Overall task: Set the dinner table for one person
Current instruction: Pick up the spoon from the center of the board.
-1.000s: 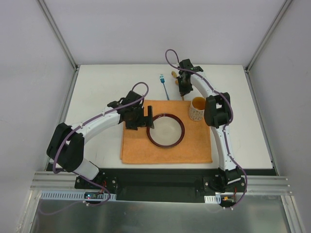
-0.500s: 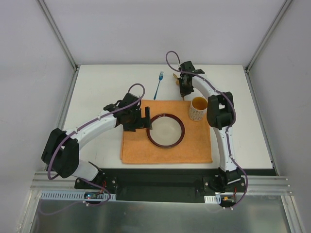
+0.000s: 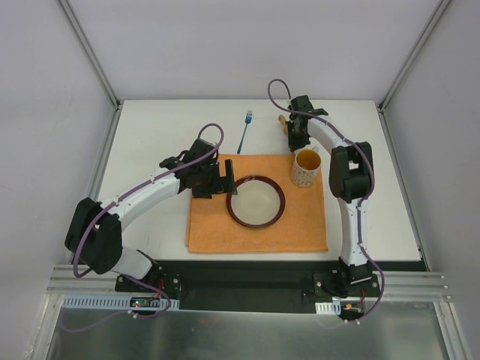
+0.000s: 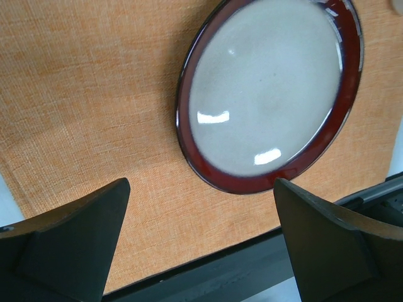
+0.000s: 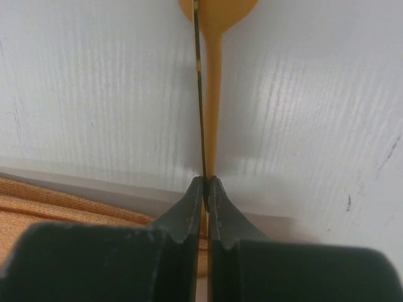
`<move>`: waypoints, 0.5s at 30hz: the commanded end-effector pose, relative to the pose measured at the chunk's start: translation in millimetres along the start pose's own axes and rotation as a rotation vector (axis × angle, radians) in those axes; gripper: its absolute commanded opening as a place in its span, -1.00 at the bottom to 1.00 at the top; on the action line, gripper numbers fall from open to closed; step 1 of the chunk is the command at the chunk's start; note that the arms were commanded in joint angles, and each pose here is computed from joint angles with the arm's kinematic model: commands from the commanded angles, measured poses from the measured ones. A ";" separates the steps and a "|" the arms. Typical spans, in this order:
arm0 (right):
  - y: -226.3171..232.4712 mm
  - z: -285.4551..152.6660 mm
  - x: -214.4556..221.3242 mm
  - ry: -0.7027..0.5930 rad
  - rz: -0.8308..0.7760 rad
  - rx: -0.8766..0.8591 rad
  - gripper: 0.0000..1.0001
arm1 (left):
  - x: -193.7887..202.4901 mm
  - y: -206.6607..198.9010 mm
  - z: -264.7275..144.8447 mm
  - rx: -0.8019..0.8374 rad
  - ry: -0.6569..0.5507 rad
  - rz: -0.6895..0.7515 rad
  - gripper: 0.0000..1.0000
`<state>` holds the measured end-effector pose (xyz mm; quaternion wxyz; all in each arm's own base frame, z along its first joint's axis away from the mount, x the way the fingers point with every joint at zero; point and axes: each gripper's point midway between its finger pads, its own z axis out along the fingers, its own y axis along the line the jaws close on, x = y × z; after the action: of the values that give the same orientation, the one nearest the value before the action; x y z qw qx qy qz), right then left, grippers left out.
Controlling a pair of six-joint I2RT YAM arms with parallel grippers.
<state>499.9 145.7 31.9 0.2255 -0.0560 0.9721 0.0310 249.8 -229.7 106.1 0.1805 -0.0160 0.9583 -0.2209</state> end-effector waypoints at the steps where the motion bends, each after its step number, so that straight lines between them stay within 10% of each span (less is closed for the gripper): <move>1: -9.5 -50.7 -30.4 -0.112 0.019 0.008 -0.99 | -21.5 -21.2 -8.8 0.048 -0.054 0.050 0.99; 15: -34.5 -78.5 -64.3 -0.281 0.067 0.035 -0.99 | -33.3 -29.8 -13.1 0.063 -0.065 0.118 0.99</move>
<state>512.0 121.5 78.0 0.2903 -0.0296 0.9559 0.0334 272.8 -242.9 132.0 0.2159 0.0147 0.9476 -0.2349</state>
